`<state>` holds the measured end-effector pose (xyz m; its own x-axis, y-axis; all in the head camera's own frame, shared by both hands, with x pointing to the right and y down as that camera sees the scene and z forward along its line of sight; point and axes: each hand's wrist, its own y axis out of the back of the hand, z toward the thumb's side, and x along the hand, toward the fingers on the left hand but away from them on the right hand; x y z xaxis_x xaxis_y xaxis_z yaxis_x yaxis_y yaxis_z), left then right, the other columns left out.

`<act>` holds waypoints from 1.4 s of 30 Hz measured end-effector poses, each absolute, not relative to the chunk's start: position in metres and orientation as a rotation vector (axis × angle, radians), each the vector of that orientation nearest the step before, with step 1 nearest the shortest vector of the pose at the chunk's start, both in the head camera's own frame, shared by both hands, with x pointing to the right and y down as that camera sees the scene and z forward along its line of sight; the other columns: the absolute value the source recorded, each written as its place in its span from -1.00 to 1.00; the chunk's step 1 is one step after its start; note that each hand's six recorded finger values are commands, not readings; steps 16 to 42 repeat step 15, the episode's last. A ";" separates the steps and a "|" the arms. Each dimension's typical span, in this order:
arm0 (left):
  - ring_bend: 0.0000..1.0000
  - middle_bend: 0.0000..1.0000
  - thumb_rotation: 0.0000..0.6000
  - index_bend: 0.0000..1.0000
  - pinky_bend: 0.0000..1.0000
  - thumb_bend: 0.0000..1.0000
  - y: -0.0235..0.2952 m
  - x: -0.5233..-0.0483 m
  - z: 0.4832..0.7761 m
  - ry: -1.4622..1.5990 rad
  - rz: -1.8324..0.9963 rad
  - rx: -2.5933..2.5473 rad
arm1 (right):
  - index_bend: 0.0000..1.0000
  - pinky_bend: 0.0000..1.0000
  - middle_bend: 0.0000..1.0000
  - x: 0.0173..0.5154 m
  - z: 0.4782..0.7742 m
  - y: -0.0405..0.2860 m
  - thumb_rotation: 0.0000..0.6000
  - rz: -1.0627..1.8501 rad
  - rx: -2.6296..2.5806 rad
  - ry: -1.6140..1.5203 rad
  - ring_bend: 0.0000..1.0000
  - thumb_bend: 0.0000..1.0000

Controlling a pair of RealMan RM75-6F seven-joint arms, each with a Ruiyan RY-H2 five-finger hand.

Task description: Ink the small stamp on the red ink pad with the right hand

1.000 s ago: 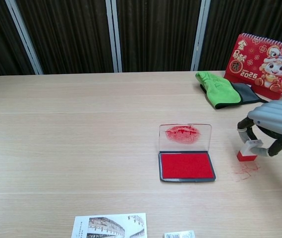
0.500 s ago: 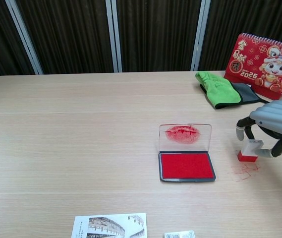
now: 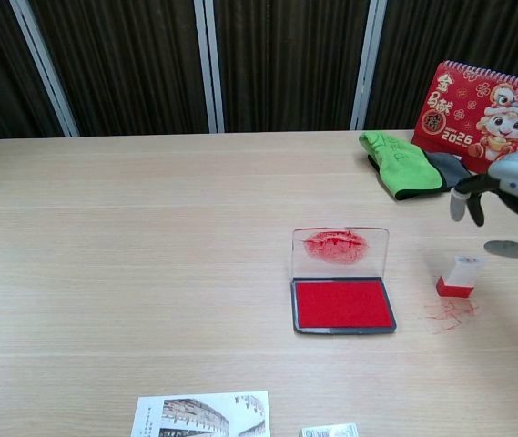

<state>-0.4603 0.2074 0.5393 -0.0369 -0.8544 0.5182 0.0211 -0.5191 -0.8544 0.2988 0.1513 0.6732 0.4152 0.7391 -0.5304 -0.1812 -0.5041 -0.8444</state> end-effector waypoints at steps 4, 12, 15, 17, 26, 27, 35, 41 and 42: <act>-1.00 -1.00 1.00 -1.00 -1.00 -1.00 0.208 -0.459 0.533 0.913 -1.614 -1.570 | -0.31 0.88 -0.13 0.315 0.632 0.152 1.00 1.190 -1.717 -0.621 0.42 -0.59; -1.00 -1.00 1.00 -1.00 -1.00 -1.00 0.211 -0.454 0.523 0.921 -1.559 -1.601 | -1.00 -0.93 -1.00 0.371 0.561 0.178 1.00 1.168 -1.642 -0.994 -1.00 -1.00; -1.00 -1.00 1.00 -1.00 -1.00 -1.00 0.212 -0.455 0.522 0.923 -1.546 -1.592 | -1.00 -1.00 -1.00 0.394 0.546 0.196 1.00 1.229 -1.640 -1.094 -1.00 -1.00; -1.00 -1.00 1.00 -1.00 -1.00 -1.00 0.212 -0.455 0.522 0.923 -1.546 -1.592 | -1.00 -1.00 -1.00 0.394 0.546 0.196 1.00 1.229 -1.640 -1.094 -1.00 -1.00; -1.00 -1.00 1.00 -1.00 -1.00 -1.00 0.212 -0.455 0.522 0.923 -1.546 -1.592 | -1.00 -1.00 -1.00 0.394 0.546 0.196 1.00 1.229 -1.640 -1.094 -1.00 -1.00; -1.00 -1.00 1.00 -1.00 -1.00 -1.00 0.212 -0.455 0.522 0.923 -1.546 -1.592 | -1.00 -1.00 -1.00 0.394 0.546 0.196 1.00 1.229 -1.640 -1.094 -1.00 -1.00; -1.00 -1.00 1.00 -1.00 -1.00 -1.00 0.212 -0.455 0.522 0.923 -1.546 -1.592 | -1.00 -1.00 -1.00 0.394 0.546 0.196 1.00 1.229 -1.640 -1.094 -1.00 -1.00; -1.00 -1.00 1.00 -1.00 -1.00 -1.00 0.212 -0.455 0.522 0.923 -1.546 -1.592 | -1.00 -1.00 -1.00 0.394 0.546 0.196 1.00 1.229 -1.640 -1.094 -1.00 -1.00; -1.00 -1.00 1.00 -1.00 -1.00 -1.00 0.212 -0.455 0.522 0.923 -1.546 -1.592 | -1.00 -1.00 -1.00 0.394 0.546 0.196 1.00 1.229 -1.640 -1.094 -1.00 -1.00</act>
